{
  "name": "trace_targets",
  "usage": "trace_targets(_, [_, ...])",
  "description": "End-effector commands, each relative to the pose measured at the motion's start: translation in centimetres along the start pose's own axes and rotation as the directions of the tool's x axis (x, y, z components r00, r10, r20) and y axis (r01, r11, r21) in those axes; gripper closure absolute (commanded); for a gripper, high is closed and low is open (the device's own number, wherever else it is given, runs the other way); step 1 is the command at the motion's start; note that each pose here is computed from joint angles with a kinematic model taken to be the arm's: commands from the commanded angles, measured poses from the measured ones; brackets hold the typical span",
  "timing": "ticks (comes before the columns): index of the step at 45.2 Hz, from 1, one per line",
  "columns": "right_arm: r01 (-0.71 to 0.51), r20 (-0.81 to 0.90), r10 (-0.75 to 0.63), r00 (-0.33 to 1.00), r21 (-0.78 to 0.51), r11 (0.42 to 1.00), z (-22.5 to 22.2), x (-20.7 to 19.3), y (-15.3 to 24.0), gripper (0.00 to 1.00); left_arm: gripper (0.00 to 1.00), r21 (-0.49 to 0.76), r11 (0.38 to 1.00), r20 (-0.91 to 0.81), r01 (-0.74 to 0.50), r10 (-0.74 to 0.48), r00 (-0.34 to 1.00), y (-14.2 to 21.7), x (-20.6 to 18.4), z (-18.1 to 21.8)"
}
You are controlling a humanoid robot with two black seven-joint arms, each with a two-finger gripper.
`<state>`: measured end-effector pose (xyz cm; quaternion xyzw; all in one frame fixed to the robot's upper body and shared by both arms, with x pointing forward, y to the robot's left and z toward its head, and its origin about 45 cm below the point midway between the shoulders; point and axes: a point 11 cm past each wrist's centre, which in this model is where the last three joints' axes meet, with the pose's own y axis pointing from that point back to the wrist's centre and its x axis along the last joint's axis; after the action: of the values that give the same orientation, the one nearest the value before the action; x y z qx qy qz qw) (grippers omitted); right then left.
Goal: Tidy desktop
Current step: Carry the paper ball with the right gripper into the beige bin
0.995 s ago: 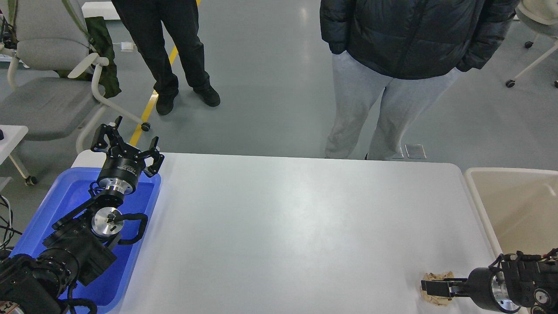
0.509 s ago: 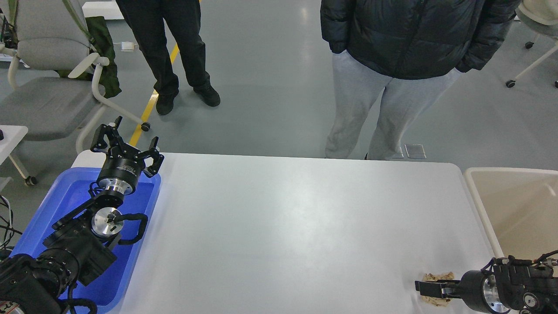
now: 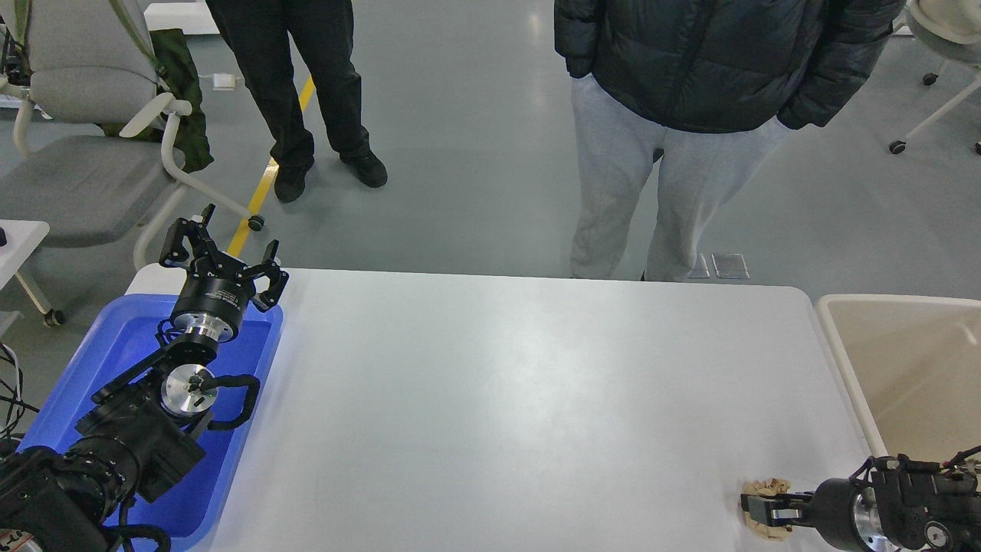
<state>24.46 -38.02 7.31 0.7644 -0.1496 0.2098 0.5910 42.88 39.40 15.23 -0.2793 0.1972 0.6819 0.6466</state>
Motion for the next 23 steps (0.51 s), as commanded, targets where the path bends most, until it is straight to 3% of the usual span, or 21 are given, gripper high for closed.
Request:
trace_targets(1, [-0.013,-0.008,0.013,1.000,-0.001,1.000,0.7,0.2,1.0,1.00,0.00,0.000,1.000,0.000,0.002,-0.002,1.000,0.0,0.0,0.0])
trace_targets(15, [-0.037,0.007,0.037,0.999,0.068,0.997,-0.1,1.8,6.6,1.00,0.00,-0.001,1.000,0.000,0.000,0.000,1.000,0.0,0.0,0.0])
trace_targets(23, [-0.104,0.038,0.102,0.994,0.074,0.992,-0.2,6.4,11.1,1.00,0.00,-0.001,1.000,0.000,0.000,0.000,1.000,0.0,0.0,0.0])
